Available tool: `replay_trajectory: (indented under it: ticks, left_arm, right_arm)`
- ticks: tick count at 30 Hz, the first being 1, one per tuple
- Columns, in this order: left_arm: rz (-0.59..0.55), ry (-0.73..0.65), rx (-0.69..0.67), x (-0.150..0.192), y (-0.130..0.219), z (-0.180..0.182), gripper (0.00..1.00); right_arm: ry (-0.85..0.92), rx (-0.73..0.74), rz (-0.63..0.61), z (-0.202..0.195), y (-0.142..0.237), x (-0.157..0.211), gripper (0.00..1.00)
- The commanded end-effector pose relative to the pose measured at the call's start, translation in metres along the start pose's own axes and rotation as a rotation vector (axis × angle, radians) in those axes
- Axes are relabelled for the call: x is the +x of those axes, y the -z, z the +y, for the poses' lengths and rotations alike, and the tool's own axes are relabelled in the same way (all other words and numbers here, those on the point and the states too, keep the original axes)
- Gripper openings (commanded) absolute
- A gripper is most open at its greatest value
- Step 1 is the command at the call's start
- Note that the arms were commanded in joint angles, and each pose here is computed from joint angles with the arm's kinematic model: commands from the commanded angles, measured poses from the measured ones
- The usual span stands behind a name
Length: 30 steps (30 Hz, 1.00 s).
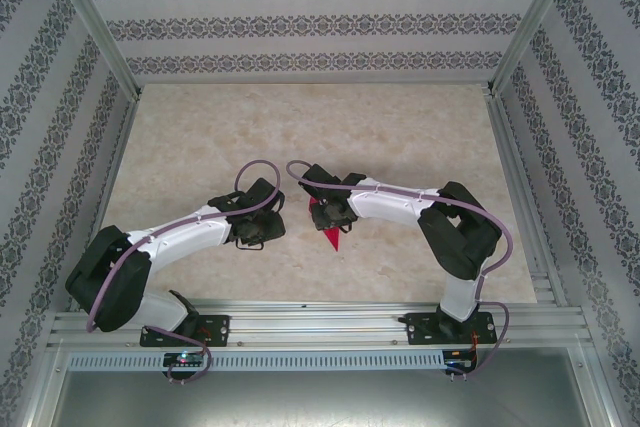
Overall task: Fold a paper plane with a square sheet of paper (pick it up from the middle)
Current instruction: Move a paper plane to the center of the table.
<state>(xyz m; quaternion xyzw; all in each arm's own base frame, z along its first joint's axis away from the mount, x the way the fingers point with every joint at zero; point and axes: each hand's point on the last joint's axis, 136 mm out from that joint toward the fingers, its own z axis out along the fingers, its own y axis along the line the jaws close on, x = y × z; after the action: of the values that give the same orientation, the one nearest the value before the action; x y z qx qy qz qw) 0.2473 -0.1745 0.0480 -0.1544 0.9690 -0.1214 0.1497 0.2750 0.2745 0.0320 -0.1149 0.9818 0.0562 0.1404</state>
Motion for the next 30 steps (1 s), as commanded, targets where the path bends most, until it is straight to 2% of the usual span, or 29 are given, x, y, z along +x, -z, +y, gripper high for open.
replay_trajectory:
  ticks: [1,4,10,22,25,30]
  left_arm:
    - [-0.006,-0.006,-0.015,-0.002,0.000,0.005,0.46]
    - [-0.004,-0.005,-0.016,-0.002,0.000,0.005,0.46]
    - [-0.006,-0.008,-0.021,-0.003,0.001,0.006,0.46]
    - [-0.015,-0.016,-0.029,-0.006,0.004,0.006,0.46]
    - [-0.018,-0.016,-0.027,-0.006,0.005,0.005,0.46]
    - [-0.031,-0.017,-0.028,-0.008,0.007,0.007,0.47]
  right_arm:
    - [-0.015,0.050,0.023,-0.009,-0.007,0.007,0.35]
    - [-0.014,0.051,0.029,-0.008,-0.010,0.008,0.37]
    - [-0.014,0.056,0.030,-0.009,-0.011,0.007,0.33]
    - [-0.031,0.035,-0.038,-0.010,0.008,-0.022,0.09]
    - [-0.043,0.025,-0.040,-0.008,0.006,-0.032,0.14]
    - [-0.075,0.053,-0.013,-0.010,-0.008,-0.045,0.12]
